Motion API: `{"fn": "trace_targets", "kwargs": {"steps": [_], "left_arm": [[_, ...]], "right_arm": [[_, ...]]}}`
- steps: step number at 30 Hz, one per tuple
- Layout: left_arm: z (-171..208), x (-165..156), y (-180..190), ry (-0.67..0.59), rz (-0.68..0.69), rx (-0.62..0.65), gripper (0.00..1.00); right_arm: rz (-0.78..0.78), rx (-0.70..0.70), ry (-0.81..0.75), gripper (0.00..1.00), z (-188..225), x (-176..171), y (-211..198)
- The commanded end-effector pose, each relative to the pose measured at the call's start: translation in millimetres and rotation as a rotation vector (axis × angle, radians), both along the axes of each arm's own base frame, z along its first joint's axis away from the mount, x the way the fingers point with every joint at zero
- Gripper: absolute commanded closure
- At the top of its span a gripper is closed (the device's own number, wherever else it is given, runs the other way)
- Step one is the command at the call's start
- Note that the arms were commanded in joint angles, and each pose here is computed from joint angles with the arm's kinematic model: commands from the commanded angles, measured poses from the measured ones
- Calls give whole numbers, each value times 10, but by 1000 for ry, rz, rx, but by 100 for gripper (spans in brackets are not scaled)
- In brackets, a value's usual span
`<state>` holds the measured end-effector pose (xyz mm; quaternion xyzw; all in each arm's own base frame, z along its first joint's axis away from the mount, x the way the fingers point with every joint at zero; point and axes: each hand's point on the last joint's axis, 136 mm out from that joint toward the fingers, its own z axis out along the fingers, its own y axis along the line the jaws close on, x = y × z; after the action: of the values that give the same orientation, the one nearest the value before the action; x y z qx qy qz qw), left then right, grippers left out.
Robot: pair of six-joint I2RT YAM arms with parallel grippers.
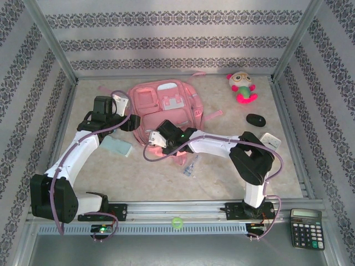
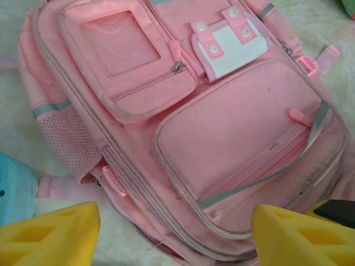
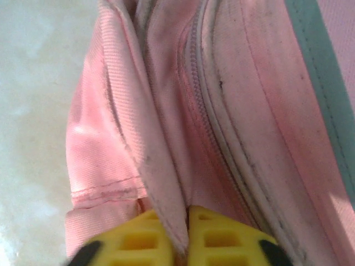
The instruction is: Pack books, pencil case, and school supplies into a backpack
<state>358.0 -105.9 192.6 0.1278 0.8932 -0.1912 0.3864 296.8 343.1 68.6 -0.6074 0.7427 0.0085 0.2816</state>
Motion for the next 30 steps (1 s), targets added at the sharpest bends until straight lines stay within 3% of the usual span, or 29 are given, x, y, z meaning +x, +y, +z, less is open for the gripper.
{"fn": "trace_targets", "kwargs": {"steps": [1,6,10,15,20,30], "left_arm": [[42,-4,0,-3,-1,-66,28],[-12,-61,-41,-5,-29,-143,29],[-73,-131,-174,-38,-92,-222,31],[-209,-147,-298,-80,-124,-341,37],[-463,-141,-309,-88,-134,-297,36],[-548,-72,-487,-67,-175,-320,35]], "right_arm": [[-1,104,-76,100,559,86,-157],[219,306,-53,100,1301,-210,-368],[242,370,-76,100,1707,-164,-578],[231,385,-80,100,1943,-49,-728],[250,405,-92,100,2109,-55,-756],[216,436,-67,100,2327,10,-828]]}}
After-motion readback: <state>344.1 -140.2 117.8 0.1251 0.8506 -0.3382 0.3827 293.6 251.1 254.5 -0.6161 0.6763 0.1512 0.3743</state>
